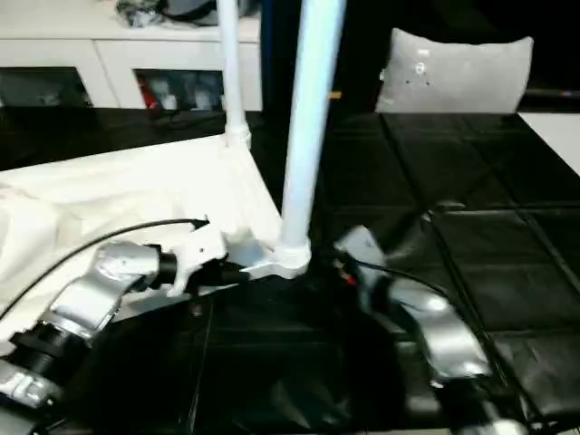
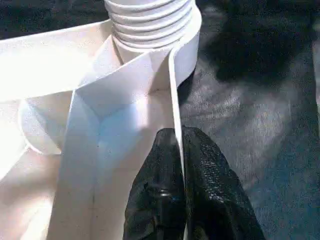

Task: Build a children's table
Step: Insert table leg to table base, then rotate leg to tighten

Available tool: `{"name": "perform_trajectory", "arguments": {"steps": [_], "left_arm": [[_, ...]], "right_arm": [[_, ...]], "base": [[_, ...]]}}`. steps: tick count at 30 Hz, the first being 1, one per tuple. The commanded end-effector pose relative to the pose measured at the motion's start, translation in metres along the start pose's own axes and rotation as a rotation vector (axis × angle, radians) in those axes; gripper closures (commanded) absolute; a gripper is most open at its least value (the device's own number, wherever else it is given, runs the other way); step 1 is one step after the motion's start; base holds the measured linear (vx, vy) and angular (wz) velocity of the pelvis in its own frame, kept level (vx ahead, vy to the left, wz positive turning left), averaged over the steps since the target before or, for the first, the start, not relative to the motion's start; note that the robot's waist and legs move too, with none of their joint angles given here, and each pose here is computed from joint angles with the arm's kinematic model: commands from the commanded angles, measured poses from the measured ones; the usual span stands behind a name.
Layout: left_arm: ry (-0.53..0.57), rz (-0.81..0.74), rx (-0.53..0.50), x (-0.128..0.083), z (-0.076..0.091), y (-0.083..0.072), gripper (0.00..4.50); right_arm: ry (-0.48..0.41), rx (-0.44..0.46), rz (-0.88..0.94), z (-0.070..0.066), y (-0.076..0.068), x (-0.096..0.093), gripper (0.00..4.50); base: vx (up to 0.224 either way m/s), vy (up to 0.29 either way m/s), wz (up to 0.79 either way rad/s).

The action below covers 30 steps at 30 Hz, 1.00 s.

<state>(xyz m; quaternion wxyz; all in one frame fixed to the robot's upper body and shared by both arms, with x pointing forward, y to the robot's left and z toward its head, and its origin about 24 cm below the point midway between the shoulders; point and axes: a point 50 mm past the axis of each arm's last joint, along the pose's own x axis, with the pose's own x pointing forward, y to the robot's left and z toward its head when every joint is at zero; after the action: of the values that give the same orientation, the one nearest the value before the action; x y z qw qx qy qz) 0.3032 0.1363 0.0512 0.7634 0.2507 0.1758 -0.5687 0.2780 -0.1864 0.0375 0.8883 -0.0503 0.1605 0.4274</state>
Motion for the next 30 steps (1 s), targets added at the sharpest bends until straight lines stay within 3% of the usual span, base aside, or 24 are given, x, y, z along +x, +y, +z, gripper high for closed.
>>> {"name": "perform_trajectory", "arguments": {"steps": [1,6,13,17,18,30], "left_arm": [[0.072,-0.095,0.071,-0.001,-0.005,-0.004,4.5],[0.11,-0.236,0.164,-0.003,-0.007,-0.009,4.5],[0.12,-0.355,0.249,0.0,-0.001,-0.015,4.5],[0.109,-0.416,0.298,0.005,0.007,-0.019,4.5],[0.111,-0.424,0.308,0.005,0.007,-0.019,4.5],[0.119,-0.456,0.322,0.006,0.007,-0.019,4.5]], "right_arm": [[-0.047,-0.058,0.045,0.016,-0.006,-0.01,0.02],[-0.006,-0.162,0.185,0.027,-0.004,-0.014,0.02],[0.049,-0.25,0.32,0.03,0.003,-0.001,0.02],[0.054,-0.245,0.384,0.032,0.006,0.011,0.02],[0.056,-0.24,0.397,0.031,0.006,0.013,0.29],[0.048,-0.194,0.463,0.027,0.01,0.022,1.2]], "base": [[0.0,0.0,0.0],[0.0,0.0,0.0],[0.0,0.0,0.0],[0.0,0.0,0.0],[0.0,0.0,0.0],[0.0,0.0,0.0]]}}
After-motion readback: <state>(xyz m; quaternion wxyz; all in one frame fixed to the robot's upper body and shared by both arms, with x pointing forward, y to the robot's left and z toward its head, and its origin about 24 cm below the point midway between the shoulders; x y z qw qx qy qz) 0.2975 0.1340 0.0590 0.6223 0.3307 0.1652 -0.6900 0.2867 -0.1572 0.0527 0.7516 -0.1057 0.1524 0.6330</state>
